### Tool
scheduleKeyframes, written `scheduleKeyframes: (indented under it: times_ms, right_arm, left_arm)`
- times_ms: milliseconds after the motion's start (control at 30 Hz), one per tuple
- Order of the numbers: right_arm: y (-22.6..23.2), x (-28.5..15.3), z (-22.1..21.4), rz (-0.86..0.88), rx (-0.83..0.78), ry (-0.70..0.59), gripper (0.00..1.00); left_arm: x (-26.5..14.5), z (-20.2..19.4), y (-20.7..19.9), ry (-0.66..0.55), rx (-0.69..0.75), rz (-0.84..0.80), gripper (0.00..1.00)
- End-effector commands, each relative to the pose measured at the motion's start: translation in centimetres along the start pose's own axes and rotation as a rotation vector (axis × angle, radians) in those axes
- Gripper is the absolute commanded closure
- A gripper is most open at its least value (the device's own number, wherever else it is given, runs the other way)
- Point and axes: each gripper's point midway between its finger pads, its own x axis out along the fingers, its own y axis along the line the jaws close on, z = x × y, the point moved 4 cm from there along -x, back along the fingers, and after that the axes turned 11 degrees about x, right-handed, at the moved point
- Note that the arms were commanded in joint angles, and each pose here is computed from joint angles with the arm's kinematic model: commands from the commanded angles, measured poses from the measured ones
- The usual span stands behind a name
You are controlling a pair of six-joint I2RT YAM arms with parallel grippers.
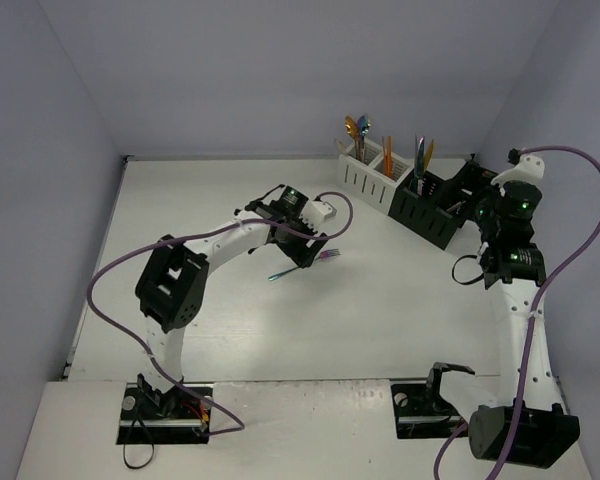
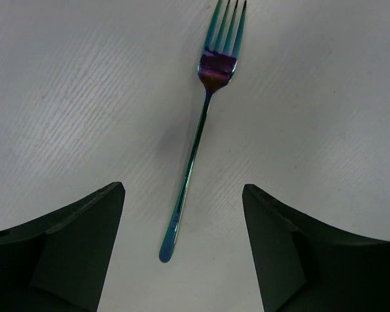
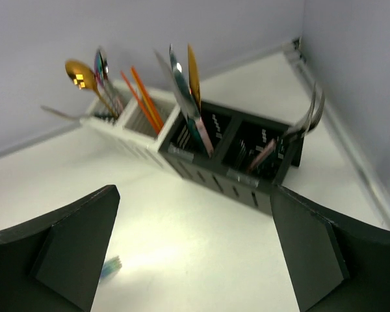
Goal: Sort the eating utensils into containers
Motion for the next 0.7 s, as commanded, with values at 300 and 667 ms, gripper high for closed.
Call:
scheduleKeyframes:
  times_ms: [300, 667]
  right_arm:
    - [1.5, -2.2, -3.0, 0.098, 0.028, 0.09, 0.0]
    - [2.8, -2.1, -4.8, 0.191, -0.025, 0.187, 0.0]
  left_arm:
    - [4.4, 3.7, -0.8, -0.018, 0.119, 0.006, 0.46]
    - [5.7, 3.1, -0.9, -0.008, 0.112, -0.004, 0.93]
